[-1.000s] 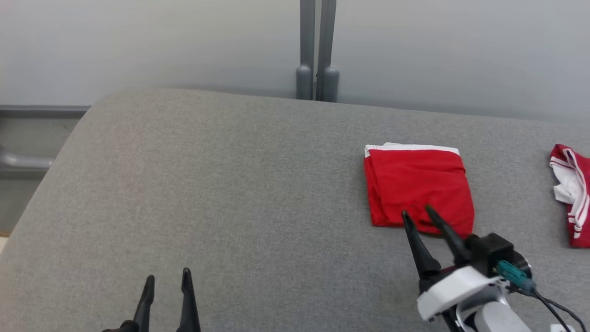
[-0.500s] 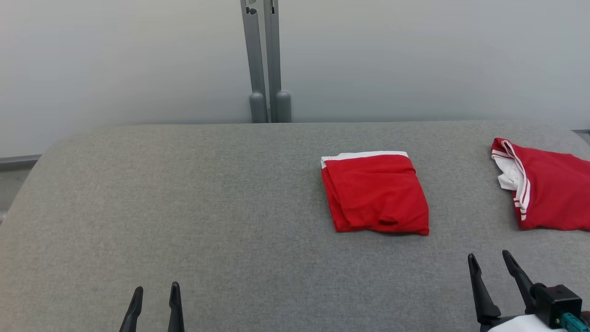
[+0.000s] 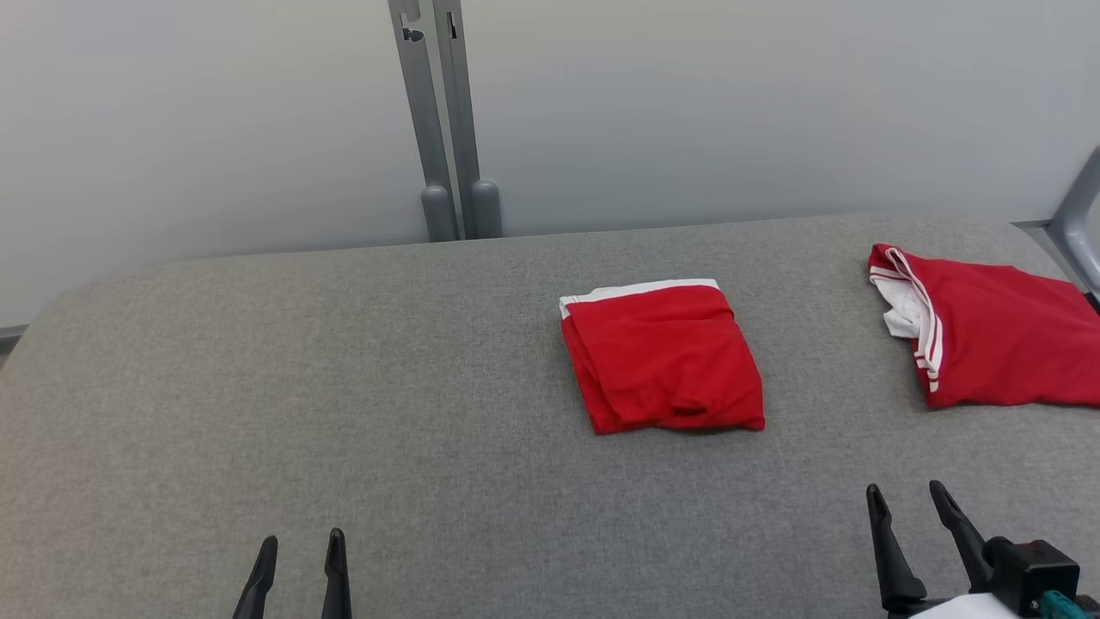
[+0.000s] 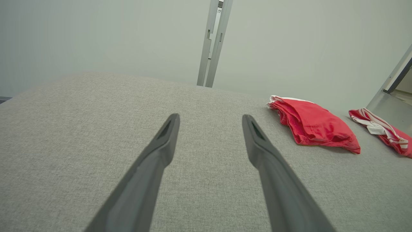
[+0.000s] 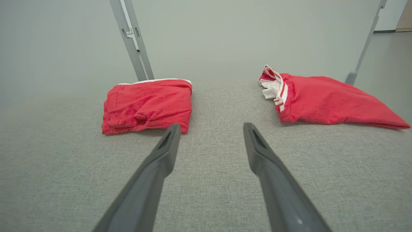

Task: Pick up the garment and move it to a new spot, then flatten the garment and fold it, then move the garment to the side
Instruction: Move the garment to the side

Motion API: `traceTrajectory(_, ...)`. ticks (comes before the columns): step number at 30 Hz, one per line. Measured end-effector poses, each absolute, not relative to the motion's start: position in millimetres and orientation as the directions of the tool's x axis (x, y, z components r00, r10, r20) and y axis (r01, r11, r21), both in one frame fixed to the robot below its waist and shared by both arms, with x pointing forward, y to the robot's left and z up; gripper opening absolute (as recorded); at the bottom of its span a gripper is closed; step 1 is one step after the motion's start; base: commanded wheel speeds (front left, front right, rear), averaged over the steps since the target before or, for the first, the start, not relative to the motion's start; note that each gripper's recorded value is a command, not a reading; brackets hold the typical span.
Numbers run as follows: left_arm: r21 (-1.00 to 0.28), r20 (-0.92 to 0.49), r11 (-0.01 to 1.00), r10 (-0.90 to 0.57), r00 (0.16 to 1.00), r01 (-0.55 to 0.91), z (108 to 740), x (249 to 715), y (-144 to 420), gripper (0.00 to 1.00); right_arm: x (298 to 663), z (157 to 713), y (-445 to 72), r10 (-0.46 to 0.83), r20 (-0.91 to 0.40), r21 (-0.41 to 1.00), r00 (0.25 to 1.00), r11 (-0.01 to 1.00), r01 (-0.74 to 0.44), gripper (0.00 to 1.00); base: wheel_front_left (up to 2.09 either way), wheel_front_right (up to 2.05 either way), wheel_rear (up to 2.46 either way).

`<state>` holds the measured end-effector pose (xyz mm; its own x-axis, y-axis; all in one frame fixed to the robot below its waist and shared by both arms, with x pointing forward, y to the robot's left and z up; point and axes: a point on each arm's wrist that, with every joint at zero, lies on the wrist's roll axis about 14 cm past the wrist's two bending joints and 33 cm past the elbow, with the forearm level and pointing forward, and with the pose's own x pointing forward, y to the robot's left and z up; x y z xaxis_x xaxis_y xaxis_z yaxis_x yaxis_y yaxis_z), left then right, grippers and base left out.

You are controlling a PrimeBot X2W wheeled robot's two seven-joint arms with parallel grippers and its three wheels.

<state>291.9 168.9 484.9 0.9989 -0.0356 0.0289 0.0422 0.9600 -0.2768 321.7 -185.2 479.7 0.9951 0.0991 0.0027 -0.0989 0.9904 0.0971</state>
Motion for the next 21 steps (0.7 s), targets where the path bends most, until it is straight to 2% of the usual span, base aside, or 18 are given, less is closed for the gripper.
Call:
traceTrajectory(6,-0.304,0.012,0.952,-0.029,1.0,0.031,480.9,296.0,167.3,1.0,357.1,492.2,-166.2,0.143,0.024,0.217,0.989,0.965,-0.145,1.0,0.0,0.0,0.0)
traceTrajectory(13,-0.357,0.033,0.932,-0.061,0.998,0.068,489.3,321.0,151.3,1.0,433.6,480.3,-152.2,0.219,-0.2,0.27,0.955,0.949,-0.161,1.0,0.0,0.0,0.0)
traceTrajectory(21,-0.411,-0.007,0.912,0.001,1.0,-0.004,480.7,332.8,160.2,1.0,493.2,440.3,-121.9,0.273,-0.403,0.279,0.874,0.946,-0.167,1.0,0.0,0.0,0.0)
